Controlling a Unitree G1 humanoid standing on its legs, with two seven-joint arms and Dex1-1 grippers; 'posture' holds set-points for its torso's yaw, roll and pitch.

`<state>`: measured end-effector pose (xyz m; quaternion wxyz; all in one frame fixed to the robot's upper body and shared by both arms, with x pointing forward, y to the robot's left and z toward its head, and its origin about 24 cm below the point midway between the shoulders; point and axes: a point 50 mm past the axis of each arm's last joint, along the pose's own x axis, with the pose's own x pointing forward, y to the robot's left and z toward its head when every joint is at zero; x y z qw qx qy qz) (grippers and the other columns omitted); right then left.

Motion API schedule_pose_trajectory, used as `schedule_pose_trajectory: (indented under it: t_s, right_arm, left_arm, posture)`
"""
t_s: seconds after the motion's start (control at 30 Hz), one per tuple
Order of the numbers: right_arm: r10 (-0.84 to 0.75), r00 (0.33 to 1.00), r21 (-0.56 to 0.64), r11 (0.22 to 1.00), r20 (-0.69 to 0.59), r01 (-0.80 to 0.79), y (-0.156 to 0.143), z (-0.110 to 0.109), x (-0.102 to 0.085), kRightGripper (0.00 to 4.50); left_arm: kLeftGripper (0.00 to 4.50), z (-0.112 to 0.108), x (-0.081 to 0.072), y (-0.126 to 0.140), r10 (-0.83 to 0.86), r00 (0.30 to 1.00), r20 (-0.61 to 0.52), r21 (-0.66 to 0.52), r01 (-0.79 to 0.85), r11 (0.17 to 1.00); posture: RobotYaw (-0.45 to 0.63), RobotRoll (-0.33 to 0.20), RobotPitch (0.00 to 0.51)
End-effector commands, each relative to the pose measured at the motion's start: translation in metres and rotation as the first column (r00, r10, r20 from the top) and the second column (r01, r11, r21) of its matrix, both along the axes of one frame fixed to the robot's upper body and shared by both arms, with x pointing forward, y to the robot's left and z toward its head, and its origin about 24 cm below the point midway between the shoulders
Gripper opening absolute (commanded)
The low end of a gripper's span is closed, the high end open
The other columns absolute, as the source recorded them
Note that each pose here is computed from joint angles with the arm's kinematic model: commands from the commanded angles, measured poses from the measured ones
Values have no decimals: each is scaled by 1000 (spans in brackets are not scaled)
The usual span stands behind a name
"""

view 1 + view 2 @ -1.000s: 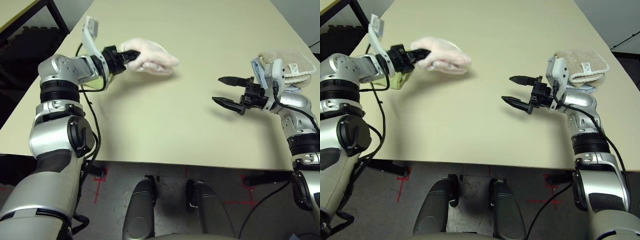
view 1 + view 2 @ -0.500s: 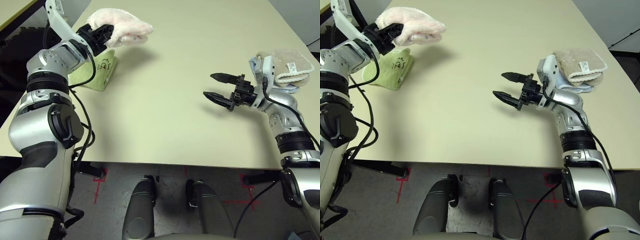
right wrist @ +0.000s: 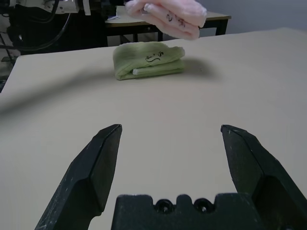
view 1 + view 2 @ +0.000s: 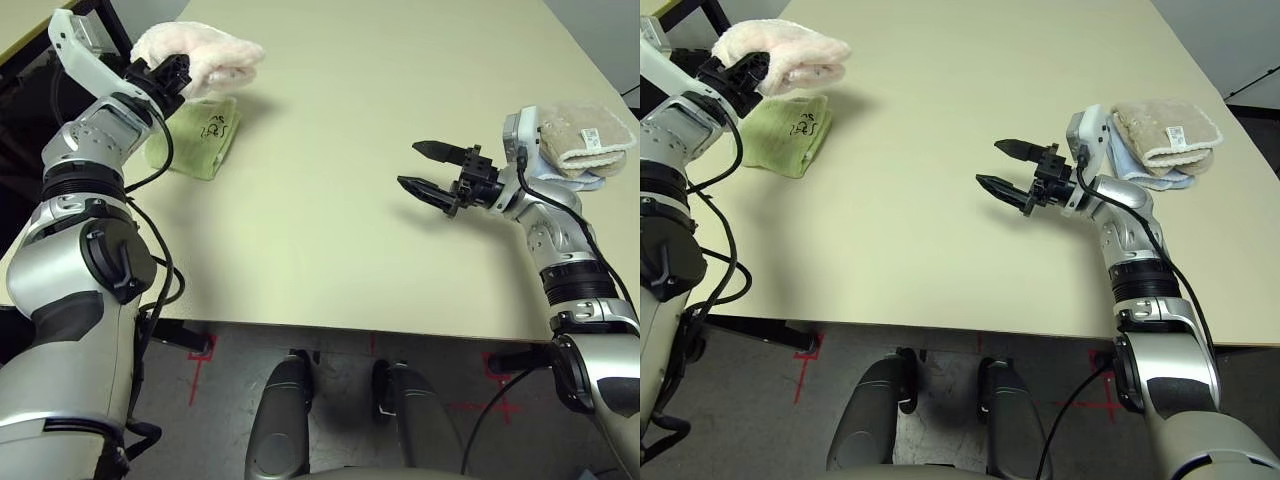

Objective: Fold the towel and set it aside.

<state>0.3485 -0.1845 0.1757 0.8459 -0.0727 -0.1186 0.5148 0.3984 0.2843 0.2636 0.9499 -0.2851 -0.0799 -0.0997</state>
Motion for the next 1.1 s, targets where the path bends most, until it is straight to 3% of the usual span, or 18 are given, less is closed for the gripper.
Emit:
schedule_pose_trajectory:
  t_s: [0.03,0.23,0.6,1.1]
  right_arm:
    - [9,1000,-17,1000,0,-9,-1,0,-3,4500]
    - [7,1000,-29,1000,-4,-7,-2,-2,-5,4500]
    - [21,1000,-54,998,-7,-21,-1,-4,-4,4500]
    - [24,1000,-65,998,-8,-24,-2,-5,-4,4500]
  left_arm:
    - [17,-6,-3,8,40,999,-2,-32,-40,999]
    - [17,-14,-4,14,90,996,-2,-112,-90,990]
    - [17,-11,-5,7,108,993,36,-300,-93,949]
    - [17,-35,-11,1,117,992,-45,-333,-125,934]
  posture:
    - [109,0,163]
    - [111,0,162]
    - [127,0,162]
    - [122,0,159]
